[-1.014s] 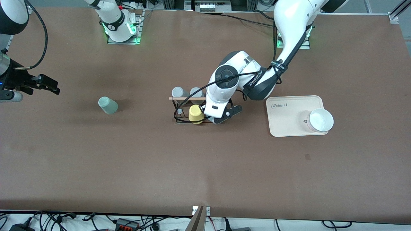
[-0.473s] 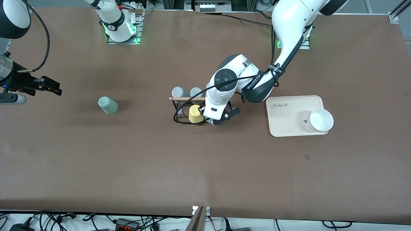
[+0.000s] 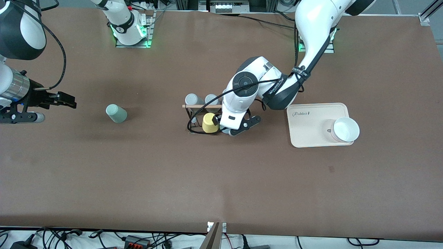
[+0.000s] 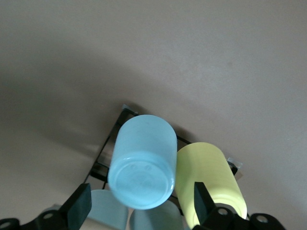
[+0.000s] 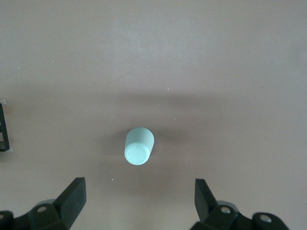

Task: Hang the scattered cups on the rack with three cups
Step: 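Open the left gripper off the blue cup while the right gripper moves out, then return the left arm to rest while the right gripper approaches the teal cup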

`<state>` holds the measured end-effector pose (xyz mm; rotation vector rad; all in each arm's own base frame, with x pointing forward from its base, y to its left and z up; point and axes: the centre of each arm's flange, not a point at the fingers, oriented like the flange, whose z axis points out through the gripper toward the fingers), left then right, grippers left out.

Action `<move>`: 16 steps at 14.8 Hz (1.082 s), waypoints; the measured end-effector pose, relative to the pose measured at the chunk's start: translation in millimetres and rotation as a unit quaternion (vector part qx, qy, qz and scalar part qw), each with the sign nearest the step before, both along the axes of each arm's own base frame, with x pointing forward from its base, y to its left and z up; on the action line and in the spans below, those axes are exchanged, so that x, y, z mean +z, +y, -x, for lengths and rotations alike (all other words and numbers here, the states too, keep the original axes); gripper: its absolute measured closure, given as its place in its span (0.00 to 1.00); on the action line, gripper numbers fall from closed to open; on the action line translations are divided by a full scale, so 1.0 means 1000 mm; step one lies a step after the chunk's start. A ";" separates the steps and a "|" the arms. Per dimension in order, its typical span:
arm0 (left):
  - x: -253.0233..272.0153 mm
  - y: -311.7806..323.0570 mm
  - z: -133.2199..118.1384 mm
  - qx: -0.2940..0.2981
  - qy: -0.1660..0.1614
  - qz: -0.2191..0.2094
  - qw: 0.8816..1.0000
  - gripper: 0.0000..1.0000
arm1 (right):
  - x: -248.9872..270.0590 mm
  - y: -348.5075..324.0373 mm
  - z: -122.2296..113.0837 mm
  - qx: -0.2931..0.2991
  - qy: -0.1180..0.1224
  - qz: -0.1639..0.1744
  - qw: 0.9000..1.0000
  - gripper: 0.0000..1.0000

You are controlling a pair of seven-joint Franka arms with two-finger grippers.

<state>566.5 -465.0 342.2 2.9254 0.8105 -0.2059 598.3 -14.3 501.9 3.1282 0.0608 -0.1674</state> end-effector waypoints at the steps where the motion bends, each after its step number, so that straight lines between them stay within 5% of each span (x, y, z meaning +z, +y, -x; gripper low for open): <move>1: 0.009 0.004 -0.001 -0.003 -0.002 -0.002 1.000 0.12 | -0.005 0.000 -0.001 0.000 0.006 0.000 1.000 0.00; 4: 0.049 0.036 -0.016 0.001 -0.010 -0.009 1.000 0.11 | -0.035 0.000 -0.006 0.000 0.037 0.000 0.999 0.00; 7: 0.099 0.100 -0.039 -0.003 -0.015 -0.022 1.000 0.00 | -0.048 0.001 -0.009 0.002 0.048 0.001 0.999 0.00; 10: 0.148 0.171 -0.056 0.014 -0.026 -0.030 0.999 0.00 | -0.066 0.009 -0.013 0.008 0.059 0.002 0.998 0.00; 16: 0.208 0.308 -0.074 -0.039 -0.050 -0.038 0.997 0.00 | -0.139 0.019 -0.009 0.018 0.043 0.004 0.999 0.00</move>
